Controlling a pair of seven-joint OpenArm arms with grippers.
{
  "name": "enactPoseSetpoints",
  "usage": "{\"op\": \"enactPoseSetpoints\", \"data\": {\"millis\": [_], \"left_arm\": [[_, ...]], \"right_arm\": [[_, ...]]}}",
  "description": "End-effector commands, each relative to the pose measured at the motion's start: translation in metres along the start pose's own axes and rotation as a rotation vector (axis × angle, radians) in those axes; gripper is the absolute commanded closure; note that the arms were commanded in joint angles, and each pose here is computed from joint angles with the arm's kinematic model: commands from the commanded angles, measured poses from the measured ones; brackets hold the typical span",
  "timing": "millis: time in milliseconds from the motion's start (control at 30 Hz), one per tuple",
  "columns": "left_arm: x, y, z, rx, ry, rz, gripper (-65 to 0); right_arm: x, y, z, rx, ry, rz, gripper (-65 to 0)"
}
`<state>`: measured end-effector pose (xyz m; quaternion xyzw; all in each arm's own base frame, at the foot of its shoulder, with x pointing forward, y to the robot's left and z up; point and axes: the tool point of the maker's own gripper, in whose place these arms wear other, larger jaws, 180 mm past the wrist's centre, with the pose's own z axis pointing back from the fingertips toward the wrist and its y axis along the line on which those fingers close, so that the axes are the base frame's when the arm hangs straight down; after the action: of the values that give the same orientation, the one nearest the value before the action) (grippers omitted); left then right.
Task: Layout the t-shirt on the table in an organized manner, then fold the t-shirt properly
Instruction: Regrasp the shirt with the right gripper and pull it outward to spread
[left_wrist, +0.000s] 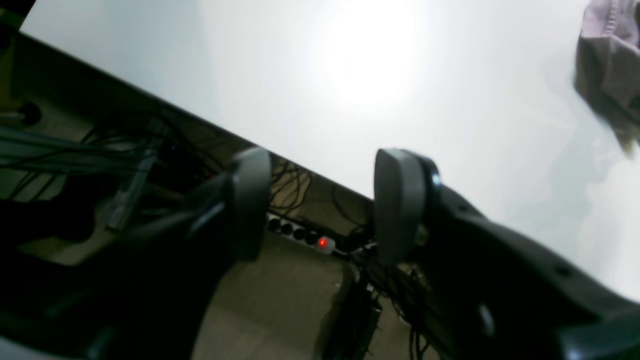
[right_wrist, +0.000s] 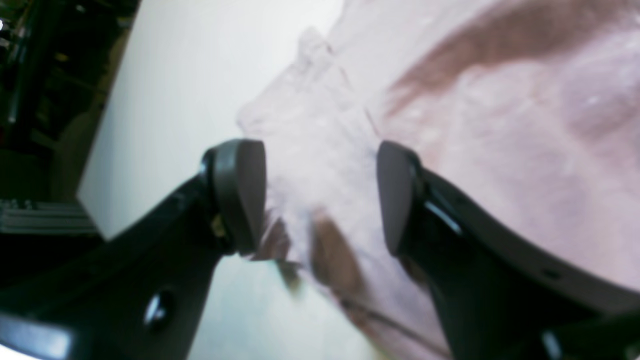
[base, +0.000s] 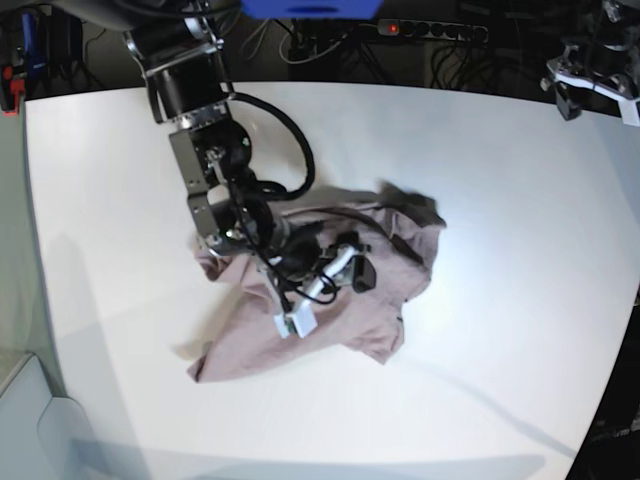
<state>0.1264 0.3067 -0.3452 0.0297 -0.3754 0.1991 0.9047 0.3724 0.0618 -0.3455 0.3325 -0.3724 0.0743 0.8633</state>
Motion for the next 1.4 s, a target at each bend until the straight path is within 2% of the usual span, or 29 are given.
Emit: {"op": "enactPoseSetpoints", "data": {"millis": [0, 167, 267, 400, 500, 600, 800, 867, 933, 1000, 1167, 1233, 1367], "left_arm": [[0.007, 0.001, 0.004, 0.003, -0.024, -0.015, -32.8], [0.007, 0.001, 0.004, 0.002, -0.025, -0.014, -32.8], [0.009, 0.0, 0.003, 0.001, -0.029, -0.013, -32.8], [0.009, 0.0, 0.003, -0.001, -0.029, -0.014, -32.8], [0.009, 0.0, 0.003, -0.001, -0.029, -0.014, -32.8], [0.008, 0.0, 0.003, -0.001, -0.029, -0.012, -32.8], [0.007, -0.001, 0.003, -0.001, -0.027, -0.008, -32.8], [0.007, -0.001, 0.003, -0.001, -0.027, -0.006, -32.8], [0.007, -0.001, 0.003, -0.001, -0.03, -0.006, -32.8], [0.007, -0.001, 0.003, -0.001, -0.028, -0.005, -32.8], [0.006, 0.0, 0.004, 0.001, -0.026, -0.004, -32.8], [0.006, 0.0, 0.004, 0.0, -0.027, -0.003, -32.8], [0.007, -0.001, 0.003, -0.001, -0.032, -0.004, -32.8]], "right_arm": [[0.019, 0.007, 0.0, 0.023, -0.048, 0.012, -35.8], [0.015, -0.005, -0.002, -0.001, -0.027, 0.012, -35.7], [0.021, -0.007, -0.001, -0.005, -0.057, 0.014, -35.7], [0.018, -0.012, 0.0, -0.014, -0.05, 0.018, -35.7], [0.006, -0.004, -0.003, 0.002, -0.023, 0.037, -34.6], [-0.001, 0.0, -0.005, 0.011, -0.009, 0.043, -26.4], [-0.007, 0.002, -0.005, 0.014, 0.002, 0.041, 0.0], [-0.003, 0.002, -0.004, 0.016, -0.009, 0.042, 0.0], [0.014, 0.004, 0.003, 0.019, -0.055, 0.051, 0.0], [0.039, 0.003, 0.022, 0.015, -0.143, 0.05, 0.0], [0.112, 0.007, 0.094, 0.025, -0.412, 0.032, 0.0], [0.129, -0.012, 0.121, 0.008, -0.47, -0.014, 0.0], [0.146, -0.072, 0.172, -0.091, -0.564, -0.095, 0.0]]}}
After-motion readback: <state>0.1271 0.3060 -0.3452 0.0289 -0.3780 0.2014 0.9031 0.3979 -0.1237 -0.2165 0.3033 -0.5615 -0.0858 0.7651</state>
